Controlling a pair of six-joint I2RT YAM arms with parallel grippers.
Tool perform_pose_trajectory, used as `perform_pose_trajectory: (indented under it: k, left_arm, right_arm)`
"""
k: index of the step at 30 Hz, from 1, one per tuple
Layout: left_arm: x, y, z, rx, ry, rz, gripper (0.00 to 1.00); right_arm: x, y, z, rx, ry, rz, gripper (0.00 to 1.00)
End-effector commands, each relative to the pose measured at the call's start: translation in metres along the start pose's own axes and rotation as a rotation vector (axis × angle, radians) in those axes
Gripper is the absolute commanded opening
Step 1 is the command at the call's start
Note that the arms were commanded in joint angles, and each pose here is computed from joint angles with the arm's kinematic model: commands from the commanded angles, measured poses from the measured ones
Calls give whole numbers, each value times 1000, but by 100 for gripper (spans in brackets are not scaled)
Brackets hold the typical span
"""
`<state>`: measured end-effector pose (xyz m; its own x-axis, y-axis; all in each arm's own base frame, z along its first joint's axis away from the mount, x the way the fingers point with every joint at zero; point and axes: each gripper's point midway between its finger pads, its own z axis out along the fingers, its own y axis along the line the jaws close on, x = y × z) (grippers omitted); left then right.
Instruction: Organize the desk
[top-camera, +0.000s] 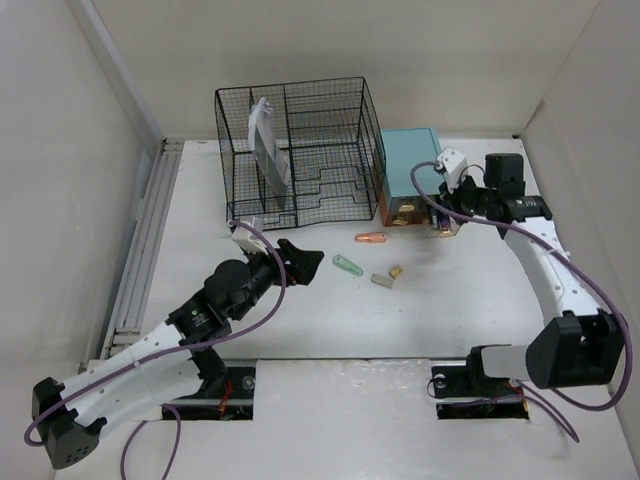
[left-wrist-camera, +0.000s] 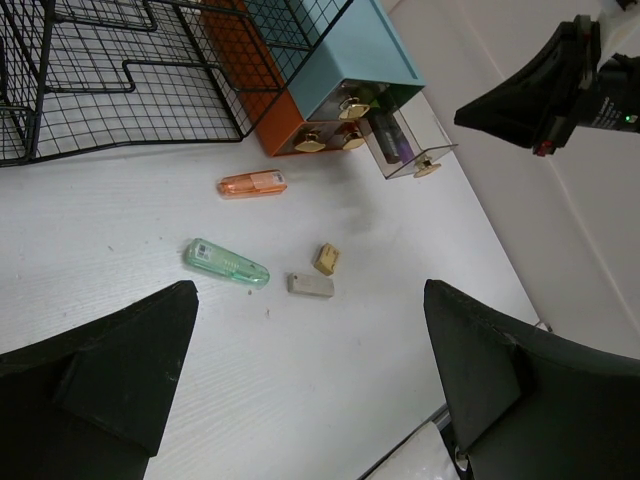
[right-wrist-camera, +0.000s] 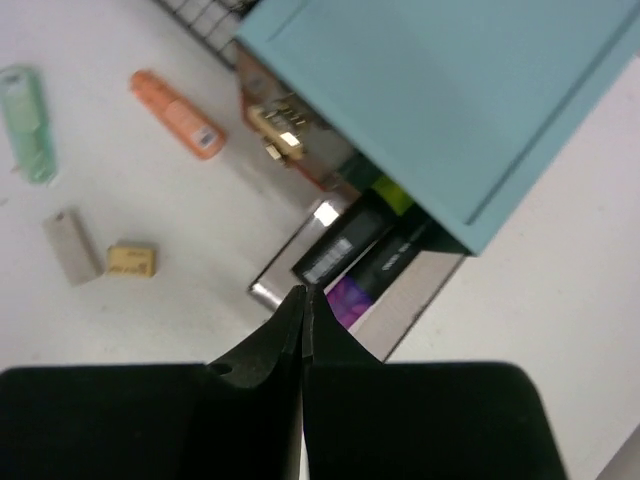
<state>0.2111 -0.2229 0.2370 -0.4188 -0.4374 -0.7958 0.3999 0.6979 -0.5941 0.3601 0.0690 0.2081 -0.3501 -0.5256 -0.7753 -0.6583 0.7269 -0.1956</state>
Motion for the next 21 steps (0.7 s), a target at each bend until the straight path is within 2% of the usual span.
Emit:
perform_pose_trajectory:
  k: [1,3,8,17,21]
  left_arm:
    - [-8,-6,0,28,-34,-1,94]
    - [-10,-7,-1,33,-41,-3,94]
    - [-6,-4,-1,28,-34,-1,94]
    - [-3,-5,1,36,-29,-10,94]
    - [-5,-4,-1,35,-42,-22,94]
  right_arm:
    - [5,39,-14,-214,-18,-133,0]
    - [18,48,-16,-267,12,-214,0]
    - [55,54,-13,-316,144,-232,0]
    - [66,-12,27,-52,242,-135,0]
    - [51,-38,43,39,206,-104,0]
